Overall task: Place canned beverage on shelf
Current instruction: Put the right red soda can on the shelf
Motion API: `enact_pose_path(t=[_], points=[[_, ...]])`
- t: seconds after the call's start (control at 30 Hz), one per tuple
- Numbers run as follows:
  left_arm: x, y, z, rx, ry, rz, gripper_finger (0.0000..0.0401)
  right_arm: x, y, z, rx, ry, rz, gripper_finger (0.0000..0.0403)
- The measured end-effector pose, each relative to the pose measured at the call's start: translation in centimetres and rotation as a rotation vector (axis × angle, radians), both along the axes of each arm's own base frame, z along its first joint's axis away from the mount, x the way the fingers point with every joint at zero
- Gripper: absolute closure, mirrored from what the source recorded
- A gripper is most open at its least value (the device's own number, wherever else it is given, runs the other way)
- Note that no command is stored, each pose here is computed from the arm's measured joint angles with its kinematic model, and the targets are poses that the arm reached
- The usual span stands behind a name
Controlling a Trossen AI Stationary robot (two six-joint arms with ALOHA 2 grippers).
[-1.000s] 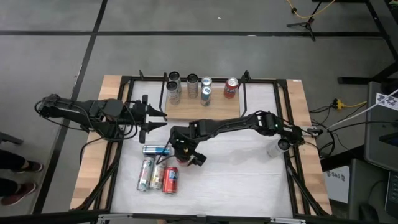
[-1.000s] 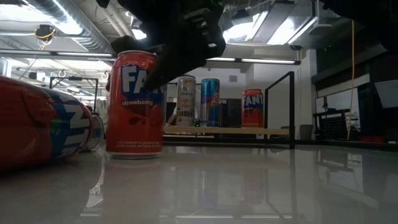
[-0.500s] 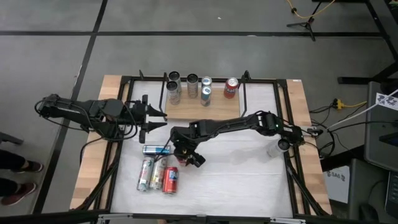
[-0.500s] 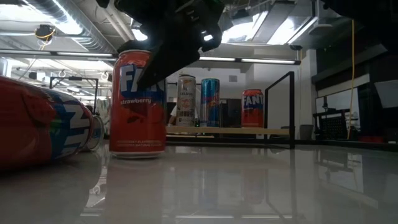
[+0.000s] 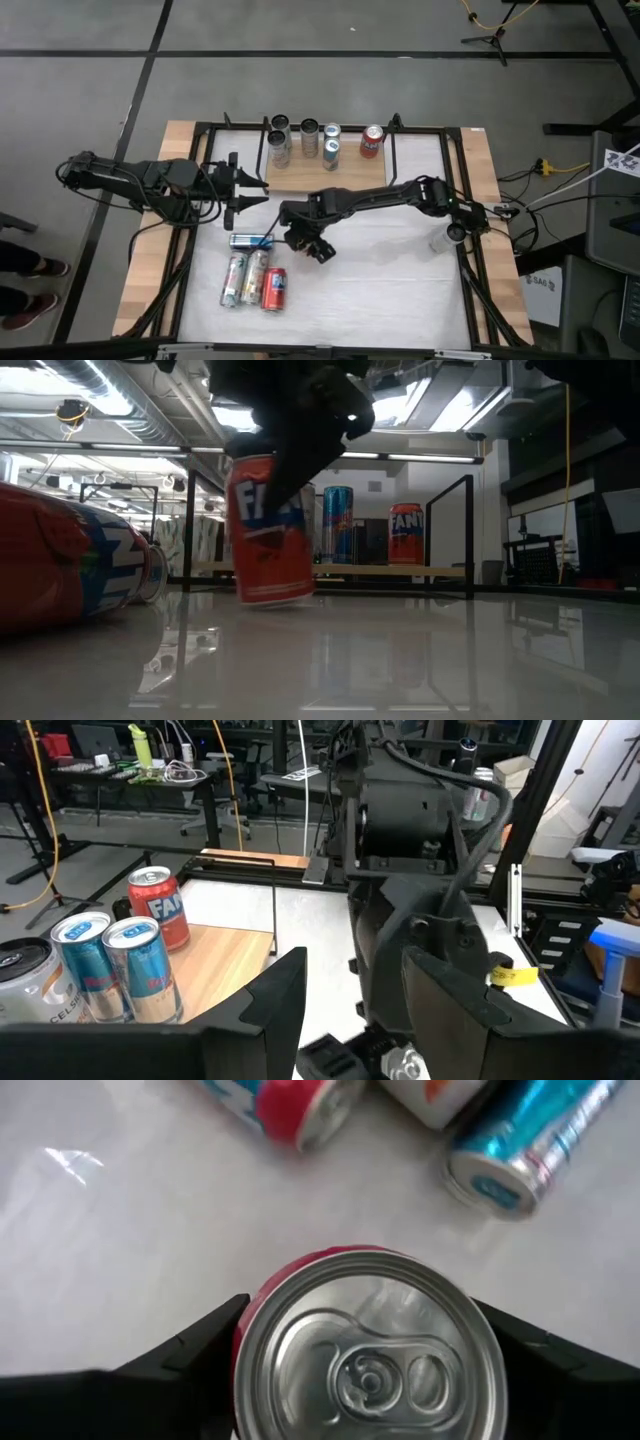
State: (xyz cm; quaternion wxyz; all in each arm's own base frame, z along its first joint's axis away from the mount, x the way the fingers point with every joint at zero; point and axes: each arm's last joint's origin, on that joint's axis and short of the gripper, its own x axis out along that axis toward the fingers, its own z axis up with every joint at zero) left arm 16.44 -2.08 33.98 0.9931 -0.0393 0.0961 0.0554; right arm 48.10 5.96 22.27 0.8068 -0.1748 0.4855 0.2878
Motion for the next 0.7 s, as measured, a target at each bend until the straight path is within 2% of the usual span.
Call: enact_pose_path(t=[0.33,0.57,0.7], points=[[0.0,0.0,0.0,0.004,0.0,-0.001,0.0243,-0.8,-0.8,1.0,-0.011,0.044,-0.068,0.0112],[0.0,0.0,0.0,0.003,-0.002,0.0,0.0243,-1.7,-1.2,3.1,-0.006,0.035,-0.112,0.0113],[0.0,0.0,0.0,0.003,-0.005,0.0,0.0243,-2.5,-1.3,5.3,0.005,-0.012,-0.123,0.0113]])
